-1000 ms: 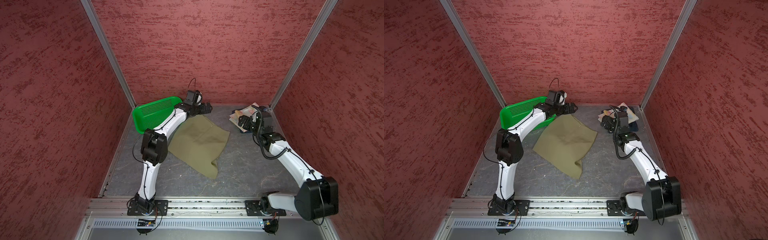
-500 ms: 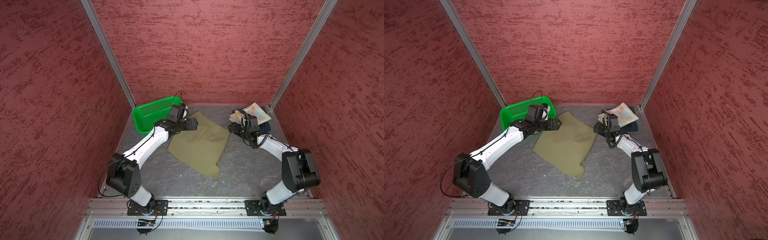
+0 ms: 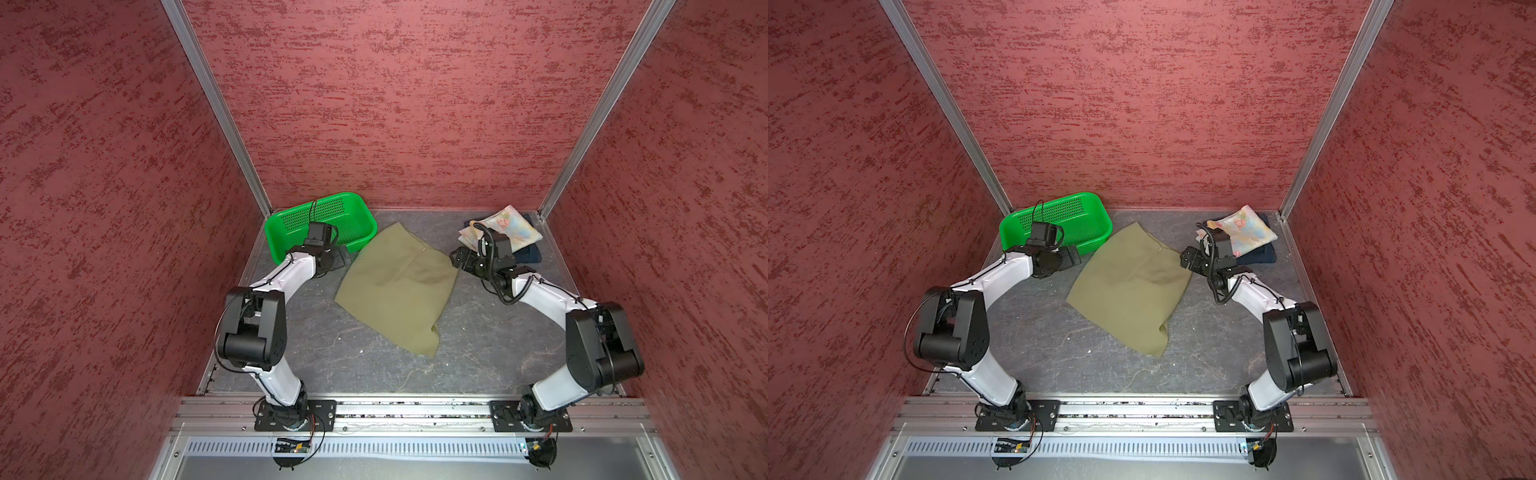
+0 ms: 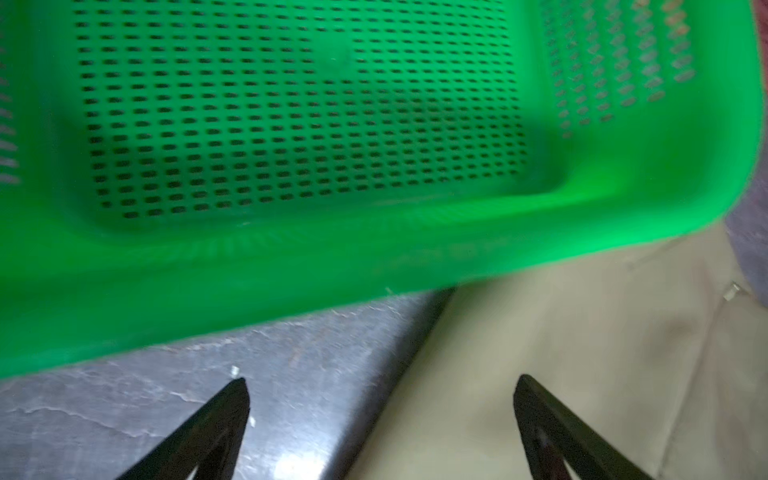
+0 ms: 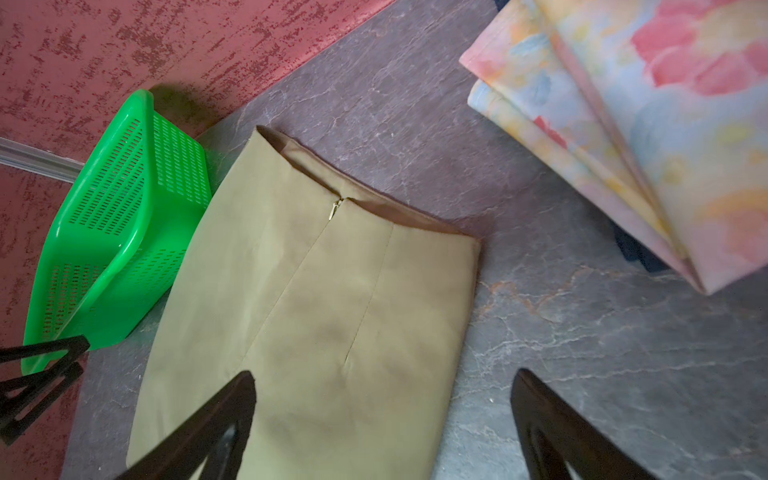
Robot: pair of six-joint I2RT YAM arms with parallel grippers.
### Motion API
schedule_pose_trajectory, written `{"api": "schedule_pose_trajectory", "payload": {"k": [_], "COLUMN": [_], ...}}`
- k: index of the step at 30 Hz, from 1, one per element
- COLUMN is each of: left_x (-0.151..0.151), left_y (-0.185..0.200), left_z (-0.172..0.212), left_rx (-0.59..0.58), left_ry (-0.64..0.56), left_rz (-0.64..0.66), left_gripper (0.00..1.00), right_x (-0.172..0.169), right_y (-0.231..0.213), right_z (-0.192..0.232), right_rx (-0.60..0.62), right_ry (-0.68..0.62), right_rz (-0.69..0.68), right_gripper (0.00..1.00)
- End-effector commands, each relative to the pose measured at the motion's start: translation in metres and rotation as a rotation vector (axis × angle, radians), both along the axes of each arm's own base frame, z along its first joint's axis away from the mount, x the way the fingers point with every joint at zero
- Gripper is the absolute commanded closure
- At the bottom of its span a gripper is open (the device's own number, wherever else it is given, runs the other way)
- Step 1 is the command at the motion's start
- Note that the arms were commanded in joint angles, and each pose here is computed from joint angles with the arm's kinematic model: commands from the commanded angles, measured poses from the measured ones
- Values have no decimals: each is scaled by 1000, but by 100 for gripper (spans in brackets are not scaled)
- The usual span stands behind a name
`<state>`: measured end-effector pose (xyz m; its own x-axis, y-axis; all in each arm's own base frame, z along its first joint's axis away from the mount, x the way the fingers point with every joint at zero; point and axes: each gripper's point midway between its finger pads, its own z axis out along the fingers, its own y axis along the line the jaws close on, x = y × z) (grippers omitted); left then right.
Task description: Fold and stack the skirts
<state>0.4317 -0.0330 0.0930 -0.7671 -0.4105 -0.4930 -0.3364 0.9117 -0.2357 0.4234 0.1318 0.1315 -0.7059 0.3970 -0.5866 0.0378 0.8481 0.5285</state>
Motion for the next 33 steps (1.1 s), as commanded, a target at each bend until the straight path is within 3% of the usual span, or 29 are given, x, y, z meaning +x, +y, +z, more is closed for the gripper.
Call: {"api": "schedule_pose_trajectory", "payload": {"k": [1,9,14,24,29,31,33], "left_x": [21,49,49,-63,-92,-96,-99], "left_y": [24,82,76,-14,-34,-37,-40], "left_z": [2,15,26,-8,-22,-31,-40], "left_rx": [0,-17,-67,-140,-94,-106,-101], "left_ry": [-37,-70,-75,3,43,62,87], "left_rz": [83,249,233,40,-17,-28,-40], "left_gripper": [0,0,0,1,0,0,0], "right_x": [-1,-2,-3,-13,-4,3,9], "right_y": [0,-4,1,5,14,19,20], "right_z": [13,-5,-23,-63,-81,-88,-94], "right_rx": [-10,-38,-11,25,79,98,102], "right_ry": [-48,3,50,153,182,193,195], "right_rz": [5,-9,-5,-7,-11,-6,-13], "right_gripper": [3,3,3,5,10,15,27]}}
